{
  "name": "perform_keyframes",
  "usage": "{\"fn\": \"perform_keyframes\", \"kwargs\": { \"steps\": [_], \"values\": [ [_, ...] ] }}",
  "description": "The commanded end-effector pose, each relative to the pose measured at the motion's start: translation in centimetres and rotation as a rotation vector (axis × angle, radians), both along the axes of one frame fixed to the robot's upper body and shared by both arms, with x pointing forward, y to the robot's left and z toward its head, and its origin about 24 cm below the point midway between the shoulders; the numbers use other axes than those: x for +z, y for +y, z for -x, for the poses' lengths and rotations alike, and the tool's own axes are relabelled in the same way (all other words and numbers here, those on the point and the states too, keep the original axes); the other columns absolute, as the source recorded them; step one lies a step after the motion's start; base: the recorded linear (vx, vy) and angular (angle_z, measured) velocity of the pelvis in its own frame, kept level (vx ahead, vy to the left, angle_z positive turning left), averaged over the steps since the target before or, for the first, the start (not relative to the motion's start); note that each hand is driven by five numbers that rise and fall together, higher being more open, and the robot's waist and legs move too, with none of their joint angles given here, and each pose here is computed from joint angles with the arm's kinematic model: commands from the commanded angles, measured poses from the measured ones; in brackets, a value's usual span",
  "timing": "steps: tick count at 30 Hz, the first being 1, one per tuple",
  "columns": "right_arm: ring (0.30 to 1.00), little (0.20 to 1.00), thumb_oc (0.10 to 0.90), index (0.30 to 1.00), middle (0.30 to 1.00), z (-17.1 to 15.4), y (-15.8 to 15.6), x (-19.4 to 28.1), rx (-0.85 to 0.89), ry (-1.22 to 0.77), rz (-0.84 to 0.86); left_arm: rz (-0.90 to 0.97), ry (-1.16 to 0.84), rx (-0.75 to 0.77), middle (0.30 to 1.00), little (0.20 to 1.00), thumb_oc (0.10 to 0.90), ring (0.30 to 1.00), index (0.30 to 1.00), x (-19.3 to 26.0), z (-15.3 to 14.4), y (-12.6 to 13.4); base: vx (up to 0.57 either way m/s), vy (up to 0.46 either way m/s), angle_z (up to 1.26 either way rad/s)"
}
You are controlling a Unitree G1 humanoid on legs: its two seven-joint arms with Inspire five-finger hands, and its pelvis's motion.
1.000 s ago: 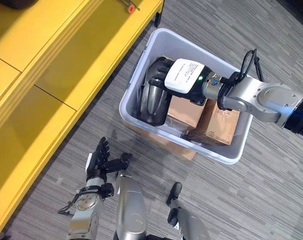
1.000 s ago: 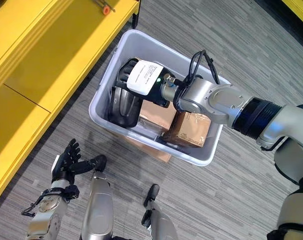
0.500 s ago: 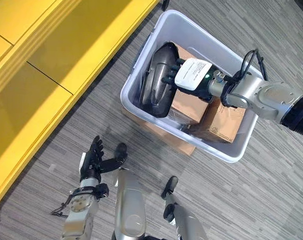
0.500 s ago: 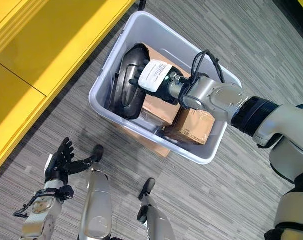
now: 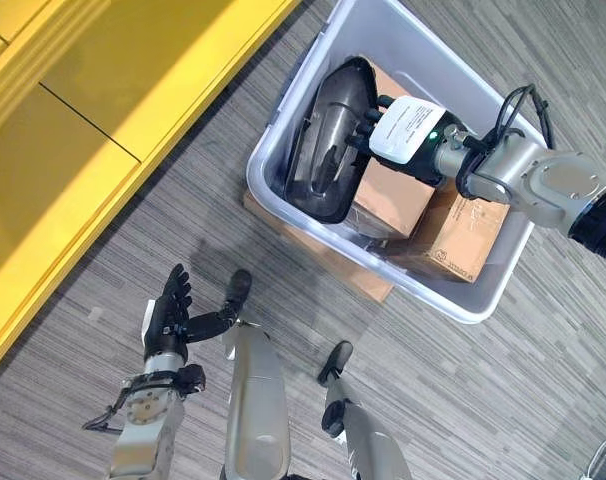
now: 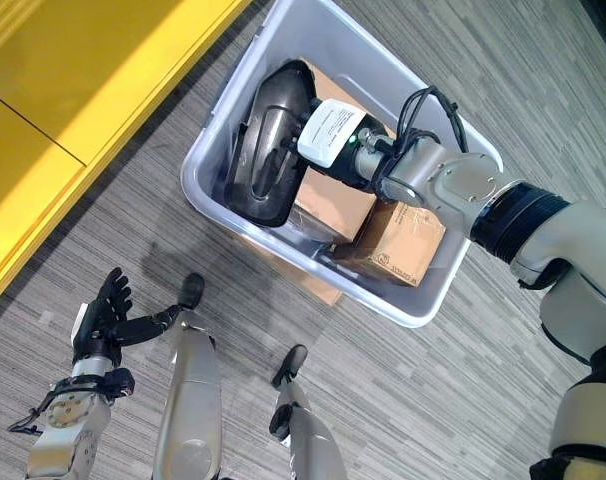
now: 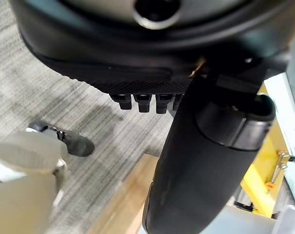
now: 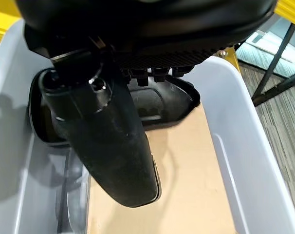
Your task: Move parts from the plastic box to the shelf.
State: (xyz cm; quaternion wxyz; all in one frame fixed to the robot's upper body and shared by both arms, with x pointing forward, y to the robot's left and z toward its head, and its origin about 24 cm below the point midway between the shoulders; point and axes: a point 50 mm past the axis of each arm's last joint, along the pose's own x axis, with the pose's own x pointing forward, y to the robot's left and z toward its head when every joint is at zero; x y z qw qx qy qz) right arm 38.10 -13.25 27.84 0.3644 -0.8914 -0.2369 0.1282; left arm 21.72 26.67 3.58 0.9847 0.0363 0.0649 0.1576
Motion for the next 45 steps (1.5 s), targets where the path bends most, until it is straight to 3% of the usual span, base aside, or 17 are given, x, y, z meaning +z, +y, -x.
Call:
{"fn": "perform_keyframes", "kwargs": {
  "steps": [1,14,25,30,31,33,34,45],
  "values": [
    [1.000,1.000,0.900,1.000,1.000,2.0,-0.1,9.8,0.005,-0.314,-0.050,-0.086,-0.137,0.031,1.000,1.000,0.900,1.000,1.000,3.4,1.8,1.9,0.05,-0.007,-0.04],
    [1.000,1.000,0.900,1.000,1.000,1.4,0.5,9.6,0.002,-0.309,-0.049,-0.106,-0.164,0.041,1.000,1.000,0.900,1.000,1.000,4.2,2.0,2.1,0.02,-0.001,0.01],
    [1.000,1.000,0.900,1.000,1.000,0.4,-2.7,10.5,-0.120,-0.353,-0.112,-0.123,-0.237,0.008,1.000,1.000,0.900,1.000,1.000,5.9,2.2,1.4,0.00,0.026,-0.05],
    [1.000,1.000,0.900,1.000,1.000,-1.0,-4.7,8.1,-0.224,-0.288,-0.110,-0.138,-0.263,-0.018,1.000,1.000,0.900,1.000,1.000,6.6,1.9,1.0,0.00,0.070,0.03],
    [0.764,0.764,0.731,0.764,0.764,-1.1,-4.9,7.5,-0.231,-0.268,-0.108,-0.137,-0.263,-0.025,1.000,1.000,0.900,1.000,1.000,6.5,1.8,0.8,-0.01,0.055,-0.01],
    [0.404,0.404,0.475,0.404,0.404,-1.3,-4.8,6.9,-0.232,-0.243,-0.110,-0.135,-0.265,-0.034,1.000,1.000,0.900,1.000,1.000,6.5,1.7,0.6,-0.01,0.026,0.07],
    [0.300,0.300,0.400,0.300,0.300,-1.4,-4.8,6.8,-0.236,-0.238,-0.112,-0.135,-0.266,-0.037,1.000,1.000,0.900,1.000,1.000,6.5,1.6,0.6,-0.01,0.003,0.15],
    [0.300,0.300,0.400,0.300,0.300,-1.0,-2.6,4.8,-0.131,-0.151,-0.113,-0.083,-0.225,-0.027,1.000,1.000,0.900,1.000,1.000,5.1,1.3,0.2,-0.02,-0.020,-0.01]
  ]
}}
